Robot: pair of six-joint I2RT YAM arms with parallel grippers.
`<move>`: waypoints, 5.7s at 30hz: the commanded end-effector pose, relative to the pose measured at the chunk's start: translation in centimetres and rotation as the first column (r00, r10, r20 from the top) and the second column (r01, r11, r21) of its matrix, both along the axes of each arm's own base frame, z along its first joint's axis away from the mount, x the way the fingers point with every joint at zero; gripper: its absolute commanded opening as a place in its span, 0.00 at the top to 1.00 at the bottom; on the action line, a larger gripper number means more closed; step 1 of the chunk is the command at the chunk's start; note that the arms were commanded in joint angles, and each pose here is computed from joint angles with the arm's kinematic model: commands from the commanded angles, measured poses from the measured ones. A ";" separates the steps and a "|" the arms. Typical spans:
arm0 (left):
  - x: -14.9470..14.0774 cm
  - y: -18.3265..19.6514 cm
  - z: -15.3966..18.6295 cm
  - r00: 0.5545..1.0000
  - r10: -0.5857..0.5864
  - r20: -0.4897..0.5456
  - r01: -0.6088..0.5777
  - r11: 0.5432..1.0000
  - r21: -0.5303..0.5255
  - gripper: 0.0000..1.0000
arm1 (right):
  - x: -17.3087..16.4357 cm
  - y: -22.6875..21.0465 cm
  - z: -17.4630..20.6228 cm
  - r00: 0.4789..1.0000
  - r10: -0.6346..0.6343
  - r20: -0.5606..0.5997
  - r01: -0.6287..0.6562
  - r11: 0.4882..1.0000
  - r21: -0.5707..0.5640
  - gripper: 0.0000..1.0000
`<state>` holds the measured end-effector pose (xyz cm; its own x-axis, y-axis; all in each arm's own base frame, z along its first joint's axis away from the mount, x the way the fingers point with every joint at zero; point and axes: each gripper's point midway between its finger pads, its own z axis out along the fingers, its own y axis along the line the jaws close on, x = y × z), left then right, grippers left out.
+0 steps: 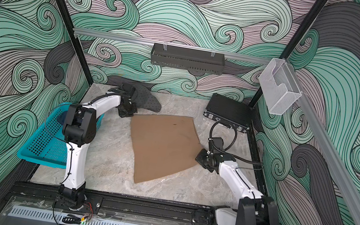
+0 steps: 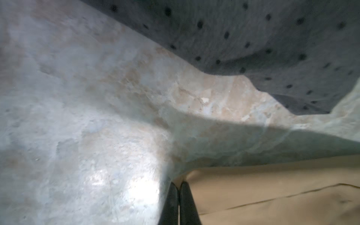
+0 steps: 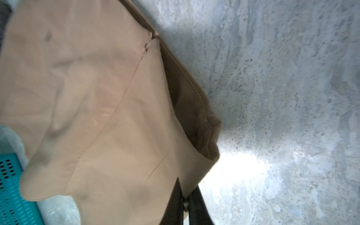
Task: Roll up the skirts
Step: Flatten out the skirt at the center of the board, then fold the skirt at the center of the board.
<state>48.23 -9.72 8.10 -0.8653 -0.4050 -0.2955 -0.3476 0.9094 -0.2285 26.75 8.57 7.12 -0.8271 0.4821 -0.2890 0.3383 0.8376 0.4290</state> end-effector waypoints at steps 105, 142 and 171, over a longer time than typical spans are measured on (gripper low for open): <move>-30.2 -7.3 13.6 0.946 -0.272 0.175 0.316 0.896 -0.312 1.00 | -5.8 2.9 9.6 0.968 0.142 0.207 -0.101 0.976 -0.195 0.94; -2.0 -0.3 3.4 0.991 -0.010 -0.130 -0.025 0.963 -0.268 0.27 | 10.7 5.8 0.4 0.946 0.319 -0.055 -0.322 0.946 -0.048 0.29; 0.1 -2.3 -5.3 0.988 -0.124 -0.095 0.084 0.936 -0.342 0.51 | 11.9 5.9 -3.2 0.925 0.369 -0.091 -0.367 0.930 0.031 0.73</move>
